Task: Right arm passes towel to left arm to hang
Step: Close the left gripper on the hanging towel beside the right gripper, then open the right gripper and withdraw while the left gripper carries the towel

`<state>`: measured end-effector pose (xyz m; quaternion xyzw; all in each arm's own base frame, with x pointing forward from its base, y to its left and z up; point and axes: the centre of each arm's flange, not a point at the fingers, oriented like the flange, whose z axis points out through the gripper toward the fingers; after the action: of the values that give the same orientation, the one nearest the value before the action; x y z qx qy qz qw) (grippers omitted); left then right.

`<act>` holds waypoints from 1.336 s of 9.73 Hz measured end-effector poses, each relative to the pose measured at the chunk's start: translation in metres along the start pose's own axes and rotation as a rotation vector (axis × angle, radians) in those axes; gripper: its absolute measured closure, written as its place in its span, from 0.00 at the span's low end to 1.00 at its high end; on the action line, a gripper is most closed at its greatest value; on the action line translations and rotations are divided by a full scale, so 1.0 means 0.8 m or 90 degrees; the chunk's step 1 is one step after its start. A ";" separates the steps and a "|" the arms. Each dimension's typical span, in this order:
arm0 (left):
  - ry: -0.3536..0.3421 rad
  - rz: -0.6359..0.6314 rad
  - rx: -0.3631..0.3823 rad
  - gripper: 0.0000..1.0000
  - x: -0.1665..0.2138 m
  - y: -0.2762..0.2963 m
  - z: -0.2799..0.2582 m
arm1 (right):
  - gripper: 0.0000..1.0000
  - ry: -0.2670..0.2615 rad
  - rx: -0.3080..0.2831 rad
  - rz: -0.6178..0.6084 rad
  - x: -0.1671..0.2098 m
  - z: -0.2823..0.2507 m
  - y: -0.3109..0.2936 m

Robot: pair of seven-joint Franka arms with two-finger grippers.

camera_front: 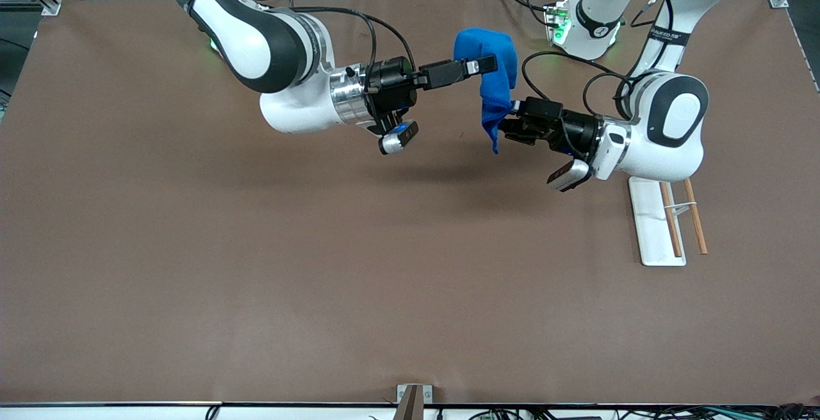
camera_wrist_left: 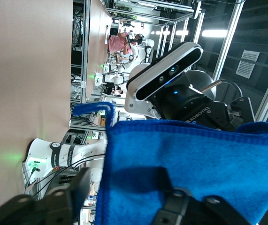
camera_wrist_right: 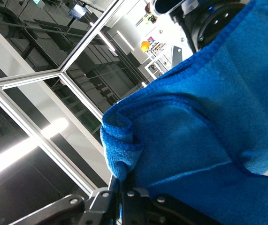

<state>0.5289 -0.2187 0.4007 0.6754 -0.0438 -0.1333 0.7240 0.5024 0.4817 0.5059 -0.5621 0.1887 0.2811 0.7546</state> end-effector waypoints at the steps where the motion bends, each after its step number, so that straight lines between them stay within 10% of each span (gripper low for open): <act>1: 0.004 0.006 0.000 0.59 -0.001 0.006 -0.004 | 0.97 0.000 0.000 0.000 -0.001 0.001 0.001; 4: 0.016 0.016 0.000 0.98 -0.002 0.017 -0.015 | 0.97 0.000 0.000 0.000 -0.001 0.001 0.001; 8: 0.024 0.018 -0.001 0.98 -0.001 0.020 -0.024 | 0.96 0.011 0.000 -0.002 0.001 -0.001 0.001; 13: 0.006 0.018 0.077 0.98 -0.003 0.022 -0.054 | 0.19 0.135 -0.170 -0.109 0.043 -0.056 0.023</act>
<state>0.5399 -0.1752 0.4148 0.7177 -0.0581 -0.1172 0.6839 0.5185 0.4503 0.4585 -0.6978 0.1796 0.1777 0.6703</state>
